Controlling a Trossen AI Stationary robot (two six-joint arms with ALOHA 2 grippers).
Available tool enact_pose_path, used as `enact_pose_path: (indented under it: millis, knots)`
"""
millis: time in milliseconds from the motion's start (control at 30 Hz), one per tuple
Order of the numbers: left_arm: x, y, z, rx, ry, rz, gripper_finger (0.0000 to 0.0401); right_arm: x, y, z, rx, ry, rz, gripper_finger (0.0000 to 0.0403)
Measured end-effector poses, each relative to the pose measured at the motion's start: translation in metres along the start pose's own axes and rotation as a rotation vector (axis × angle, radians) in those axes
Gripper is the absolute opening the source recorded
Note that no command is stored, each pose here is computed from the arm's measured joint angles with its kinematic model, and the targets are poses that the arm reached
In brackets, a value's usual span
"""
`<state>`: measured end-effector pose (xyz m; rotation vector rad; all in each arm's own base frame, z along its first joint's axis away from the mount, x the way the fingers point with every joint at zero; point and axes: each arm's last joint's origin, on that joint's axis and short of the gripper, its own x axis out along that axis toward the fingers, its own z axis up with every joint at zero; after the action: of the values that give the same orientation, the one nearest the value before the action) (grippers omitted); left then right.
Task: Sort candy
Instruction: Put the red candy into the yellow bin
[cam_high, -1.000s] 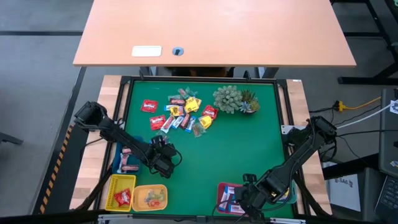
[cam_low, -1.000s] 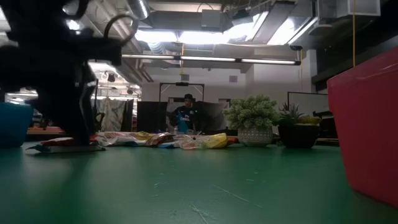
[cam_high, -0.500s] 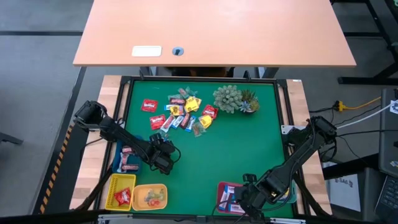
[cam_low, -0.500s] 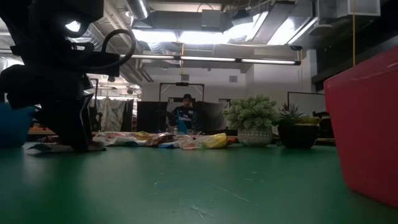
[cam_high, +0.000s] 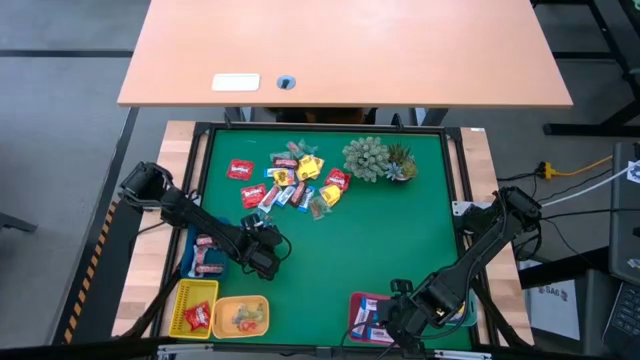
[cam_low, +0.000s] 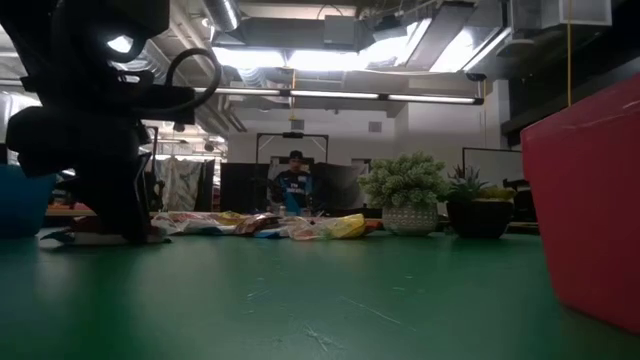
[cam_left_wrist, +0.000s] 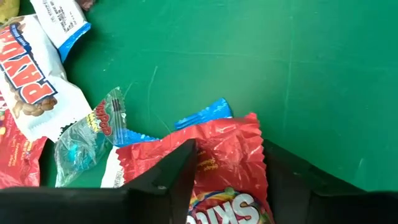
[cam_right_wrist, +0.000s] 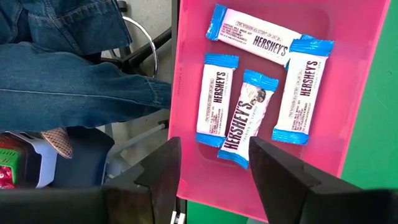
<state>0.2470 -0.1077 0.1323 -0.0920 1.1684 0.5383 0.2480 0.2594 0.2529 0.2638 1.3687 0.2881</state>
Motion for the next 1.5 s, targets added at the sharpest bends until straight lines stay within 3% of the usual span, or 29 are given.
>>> enact_pose_path:
  millis: [667, 1233, 1500]
  knots:
    - [0.000, -0.002, 0.001, -0.062, -0.010, -0.018, 0.0067, 0.000, 0.000, 0.000, 0.000, 0.000, 0.000, 0.0189]
    - [-0.003, -0.019, 0.017, -0.169, -0.132, -0.218, 0.0006, 0.000, 0.000, 0.000, 0.000, 0.000, 0.000, 0.0189]
    - [-0.006, -0.028, 0.024, -0.210, -0.164, -0.339, 0.0001, 0.000, 0.000, 0.000, 0.000, 0.000, 0.000, 0.0189]
